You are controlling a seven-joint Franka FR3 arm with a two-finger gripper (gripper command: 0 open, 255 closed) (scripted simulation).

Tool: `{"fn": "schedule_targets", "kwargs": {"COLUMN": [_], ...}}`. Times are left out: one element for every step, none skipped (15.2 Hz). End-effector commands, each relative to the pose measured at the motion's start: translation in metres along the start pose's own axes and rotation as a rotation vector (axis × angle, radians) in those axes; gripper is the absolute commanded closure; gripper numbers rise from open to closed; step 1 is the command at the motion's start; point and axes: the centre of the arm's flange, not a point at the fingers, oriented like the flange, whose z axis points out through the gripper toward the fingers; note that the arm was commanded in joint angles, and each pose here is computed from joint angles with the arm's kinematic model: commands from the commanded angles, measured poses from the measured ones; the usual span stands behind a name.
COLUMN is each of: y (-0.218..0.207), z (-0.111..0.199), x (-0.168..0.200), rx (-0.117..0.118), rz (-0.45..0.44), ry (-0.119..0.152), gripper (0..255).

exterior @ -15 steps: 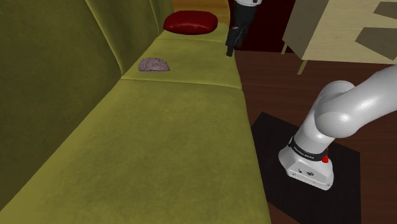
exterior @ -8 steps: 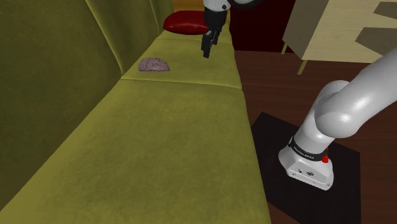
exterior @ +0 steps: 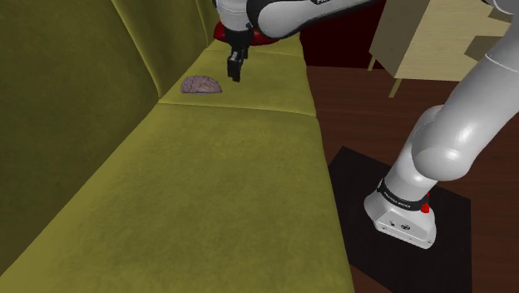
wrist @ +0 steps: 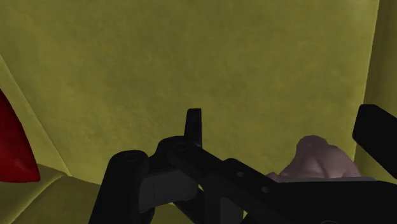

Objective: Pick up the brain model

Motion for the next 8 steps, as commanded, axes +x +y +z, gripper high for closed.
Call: {"fn": "schedule_targets", "kwargs": {"y": [-0.015, -0.024, -0.033, -0.042, -0.051, -0.061, -0.068, -0.07], "z": [0.002, 0.003, 0.005, 0.007, 0.009, 0.011, 0.013, 0.018], "x": [0.021, 0.032, 0.042, 0.052, 0.062, 0.072, 0.079, 0.078], "rx": [-0.049, -0.072, -0.094, -0.117, -0.14, -0.163, -0.18, -0.18], "rz": [-0.047, -0.07, -0.093, -0.116, -0.139, -0.162, -0.178, -0.178], "ry": [0.017, 0.025, 0.033, 0.041, 0.049, 0.057, 0.062, 0.062], "gripper": [0, 0, 0, 0, 0, 0, 0, 0]}}
